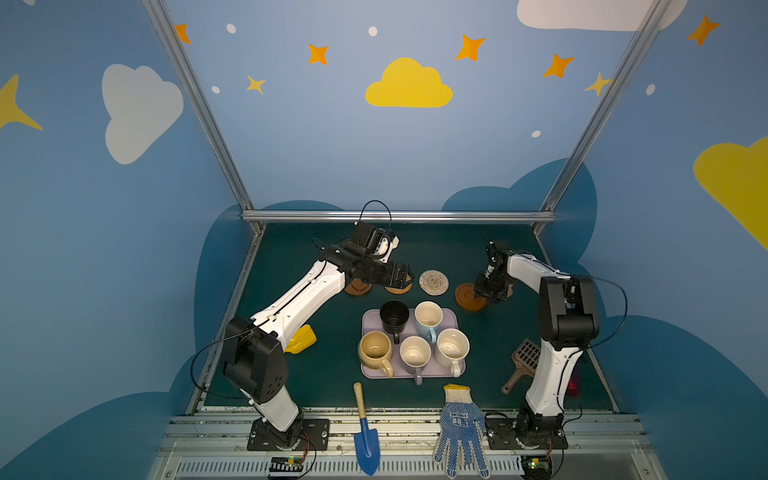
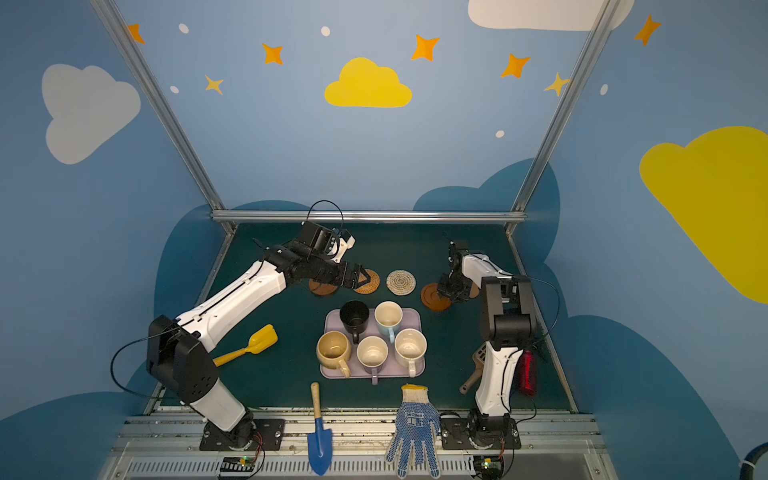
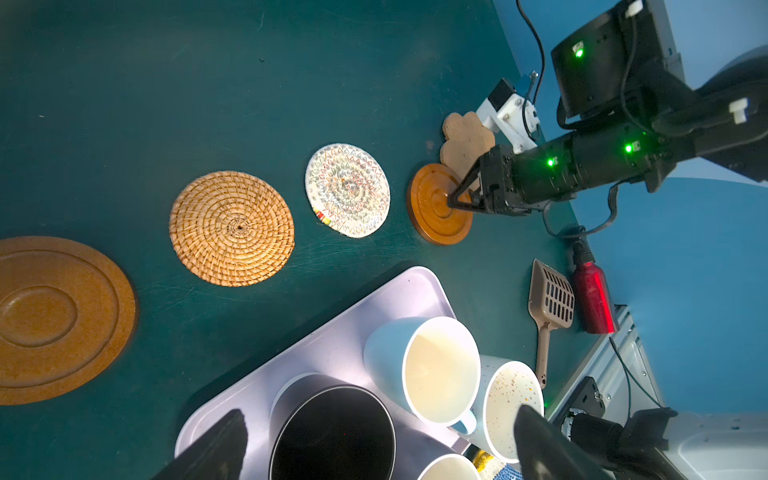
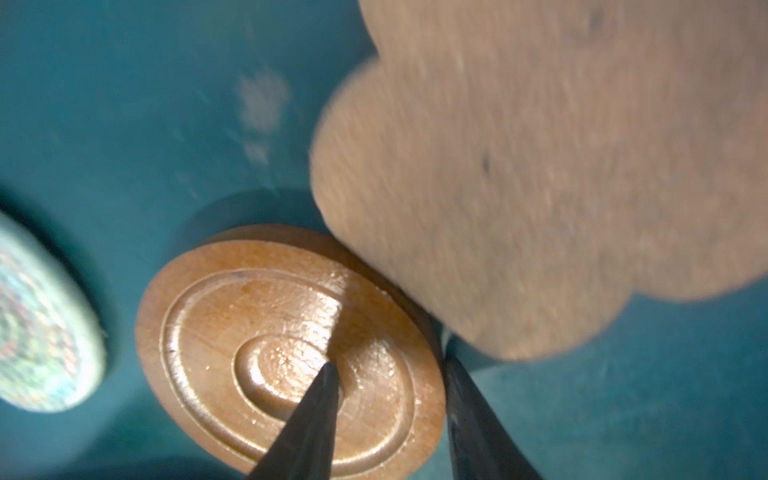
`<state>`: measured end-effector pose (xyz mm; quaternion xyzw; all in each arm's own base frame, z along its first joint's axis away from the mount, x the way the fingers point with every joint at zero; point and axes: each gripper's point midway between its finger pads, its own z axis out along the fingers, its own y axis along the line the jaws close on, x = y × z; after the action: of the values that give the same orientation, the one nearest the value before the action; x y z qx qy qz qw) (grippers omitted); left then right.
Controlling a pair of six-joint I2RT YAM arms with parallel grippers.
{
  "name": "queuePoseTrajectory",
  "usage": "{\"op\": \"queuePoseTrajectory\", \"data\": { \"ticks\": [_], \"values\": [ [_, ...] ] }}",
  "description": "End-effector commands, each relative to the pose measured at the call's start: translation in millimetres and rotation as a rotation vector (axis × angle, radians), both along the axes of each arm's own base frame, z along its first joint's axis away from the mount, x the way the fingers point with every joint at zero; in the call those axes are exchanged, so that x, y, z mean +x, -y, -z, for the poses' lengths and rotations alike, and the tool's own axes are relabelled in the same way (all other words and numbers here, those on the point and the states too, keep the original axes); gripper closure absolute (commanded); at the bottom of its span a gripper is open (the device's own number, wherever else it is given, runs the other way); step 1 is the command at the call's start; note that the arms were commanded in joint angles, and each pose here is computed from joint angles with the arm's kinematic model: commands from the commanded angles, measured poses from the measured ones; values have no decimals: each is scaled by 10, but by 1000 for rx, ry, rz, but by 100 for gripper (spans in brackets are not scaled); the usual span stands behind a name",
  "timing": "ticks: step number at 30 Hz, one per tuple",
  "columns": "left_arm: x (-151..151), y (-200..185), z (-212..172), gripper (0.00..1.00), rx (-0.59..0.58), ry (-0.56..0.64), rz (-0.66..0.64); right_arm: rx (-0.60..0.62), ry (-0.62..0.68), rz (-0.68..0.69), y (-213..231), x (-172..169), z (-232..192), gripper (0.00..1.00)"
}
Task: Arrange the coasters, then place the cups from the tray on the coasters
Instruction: 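Grip the ringed brown wooden coaster and slide it beside the rope coaster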
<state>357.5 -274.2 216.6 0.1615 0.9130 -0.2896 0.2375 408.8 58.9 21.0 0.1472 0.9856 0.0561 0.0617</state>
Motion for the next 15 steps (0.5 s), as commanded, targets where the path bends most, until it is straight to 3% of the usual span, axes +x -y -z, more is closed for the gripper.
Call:
{"op": "queuePoseTrajectory", "data": {
  "ticks": [1,15],
  "values": [
    [65,34,-23,0,-13,2,4,-6,-37,8,5,24,53,58],
    [77,19,-36,0,-14,7,-1,-40,-40,-3,68,374,109,56]
  ]
}}
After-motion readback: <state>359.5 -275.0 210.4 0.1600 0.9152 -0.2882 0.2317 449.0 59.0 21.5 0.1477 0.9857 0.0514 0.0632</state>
